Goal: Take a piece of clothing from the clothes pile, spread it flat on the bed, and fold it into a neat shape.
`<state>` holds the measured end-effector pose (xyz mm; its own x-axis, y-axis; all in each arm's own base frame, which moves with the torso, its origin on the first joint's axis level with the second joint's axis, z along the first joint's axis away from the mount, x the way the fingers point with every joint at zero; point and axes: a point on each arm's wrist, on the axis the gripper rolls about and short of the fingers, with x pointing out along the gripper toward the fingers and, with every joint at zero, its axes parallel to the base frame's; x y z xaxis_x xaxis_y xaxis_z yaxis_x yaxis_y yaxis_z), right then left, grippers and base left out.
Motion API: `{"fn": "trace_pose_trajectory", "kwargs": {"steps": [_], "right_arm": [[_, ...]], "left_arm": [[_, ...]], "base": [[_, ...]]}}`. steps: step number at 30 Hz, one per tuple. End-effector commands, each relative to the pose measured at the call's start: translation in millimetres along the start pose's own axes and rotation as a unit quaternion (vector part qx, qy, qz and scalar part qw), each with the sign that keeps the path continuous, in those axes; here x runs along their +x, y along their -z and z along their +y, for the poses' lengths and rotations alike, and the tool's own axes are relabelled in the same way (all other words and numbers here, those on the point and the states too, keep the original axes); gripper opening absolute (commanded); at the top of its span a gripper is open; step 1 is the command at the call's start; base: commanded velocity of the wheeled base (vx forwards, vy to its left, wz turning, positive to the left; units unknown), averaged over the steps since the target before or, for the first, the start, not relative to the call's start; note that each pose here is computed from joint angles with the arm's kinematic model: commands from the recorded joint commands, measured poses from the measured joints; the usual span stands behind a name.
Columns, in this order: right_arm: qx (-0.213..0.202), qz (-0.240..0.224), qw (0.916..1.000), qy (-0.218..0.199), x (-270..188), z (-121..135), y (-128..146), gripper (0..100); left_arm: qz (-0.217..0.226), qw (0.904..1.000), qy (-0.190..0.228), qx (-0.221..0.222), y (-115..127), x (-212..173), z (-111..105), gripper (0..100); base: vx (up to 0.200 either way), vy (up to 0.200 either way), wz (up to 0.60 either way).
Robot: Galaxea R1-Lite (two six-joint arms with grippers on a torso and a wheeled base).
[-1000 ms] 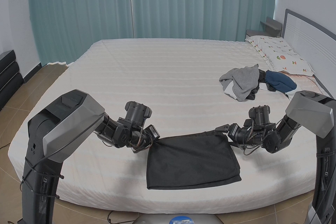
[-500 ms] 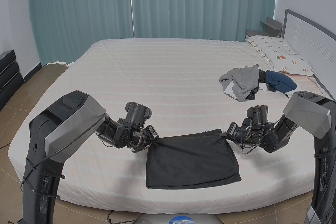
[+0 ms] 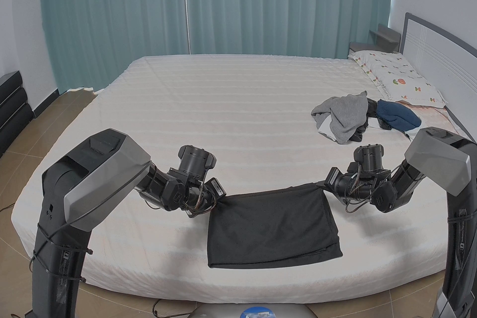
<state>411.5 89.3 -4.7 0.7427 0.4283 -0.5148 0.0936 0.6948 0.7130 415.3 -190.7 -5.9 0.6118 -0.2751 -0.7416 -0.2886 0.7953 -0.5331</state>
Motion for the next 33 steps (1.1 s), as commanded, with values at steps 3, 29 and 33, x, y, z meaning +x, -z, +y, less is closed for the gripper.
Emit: {"fn": "trace_pose_trajectory", "kwargs": {"steps": [3,29,33], "right_arm": [[0.002,0.004,1.0,0.007,7.4,-4.8,4.4,0],[-0.002,0.065,0.9979,-0.003,-103.2,-7.6,66.9,100],[-0.005,0.071,0.9975,-0.006,-103.9,-9.2,73.7,100]], "left_arm": [[0.0,1.0,0.001,-0.001,-0.4,-0.8,-0.7,0],[0.015,0.9933,0.017,-0.114,-22.4,-36.2,14.8,100],[0.015,0.9932,0.015,-0.114,-22.3,-36.2,16.0,100]], "base": [[0.0,0.0,0.0],[0.0,0.0,0.0],[0.0,0.0,0.0]]}}
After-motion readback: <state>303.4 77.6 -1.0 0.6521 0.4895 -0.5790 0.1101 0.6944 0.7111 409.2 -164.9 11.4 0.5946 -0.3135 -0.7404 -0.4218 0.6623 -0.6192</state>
